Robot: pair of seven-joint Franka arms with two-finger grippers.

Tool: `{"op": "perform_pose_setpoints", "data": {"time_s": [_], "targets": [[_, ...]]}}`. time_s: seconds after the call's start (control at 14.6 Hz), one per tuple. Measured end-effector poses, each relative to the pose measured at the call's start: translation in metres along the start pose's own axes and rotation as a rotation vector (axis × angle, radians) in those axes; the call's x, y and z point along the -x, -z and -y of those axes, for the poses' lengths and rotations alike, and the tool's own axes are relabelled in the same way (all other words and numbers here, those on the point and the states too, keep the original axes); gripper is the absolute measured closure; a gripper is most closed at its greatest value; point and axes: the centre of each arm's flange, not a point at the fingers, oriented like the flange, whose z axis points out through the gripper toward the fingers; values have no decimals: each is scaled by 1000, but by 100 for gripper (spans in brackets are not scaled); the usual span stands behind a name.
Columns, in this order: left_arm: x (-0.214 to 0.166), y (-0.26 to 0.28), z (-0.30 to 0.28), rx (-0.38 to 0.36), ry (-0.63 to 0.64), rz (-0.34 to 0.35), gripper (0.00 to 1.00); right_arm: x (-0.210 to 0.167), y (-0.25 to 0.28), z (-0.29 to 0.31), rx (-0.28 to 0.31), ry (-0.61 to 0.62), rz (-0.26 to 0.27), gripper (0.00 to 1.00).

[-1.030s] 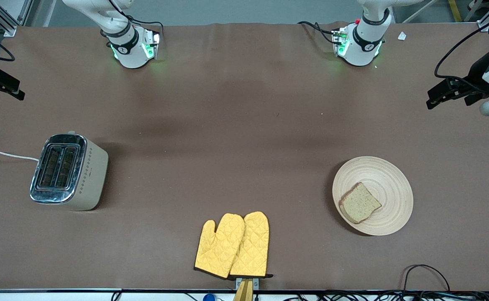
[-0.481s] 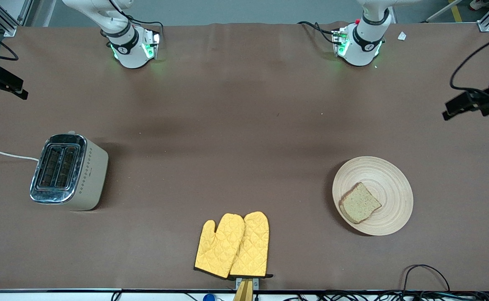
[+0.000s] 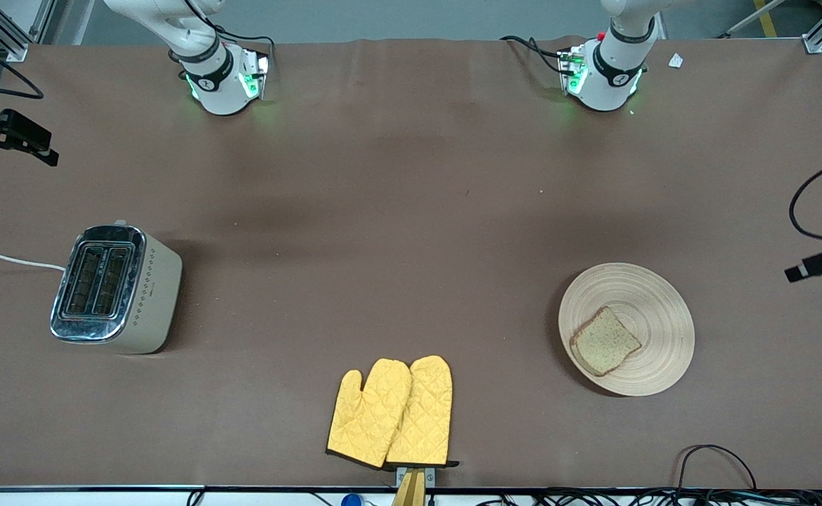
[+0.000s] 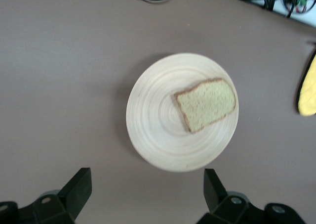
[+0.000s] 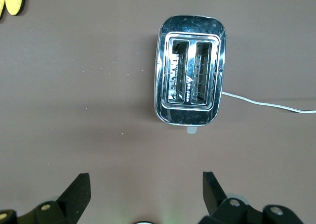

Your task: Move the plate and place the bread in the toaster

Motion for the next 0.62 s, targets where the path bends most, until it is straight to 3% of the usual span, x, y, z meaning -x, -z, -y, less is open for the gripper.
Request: {"op": "perform_pose_setpoints", "data": {"time_s": [0.27,0.62], "targets": [[-28,-89,89,216,43,-1,0,0,0,2,0,4,1,0],[-34,-174,139,375,112,11,0,2,-1,3,-1,5,17,0]]}}
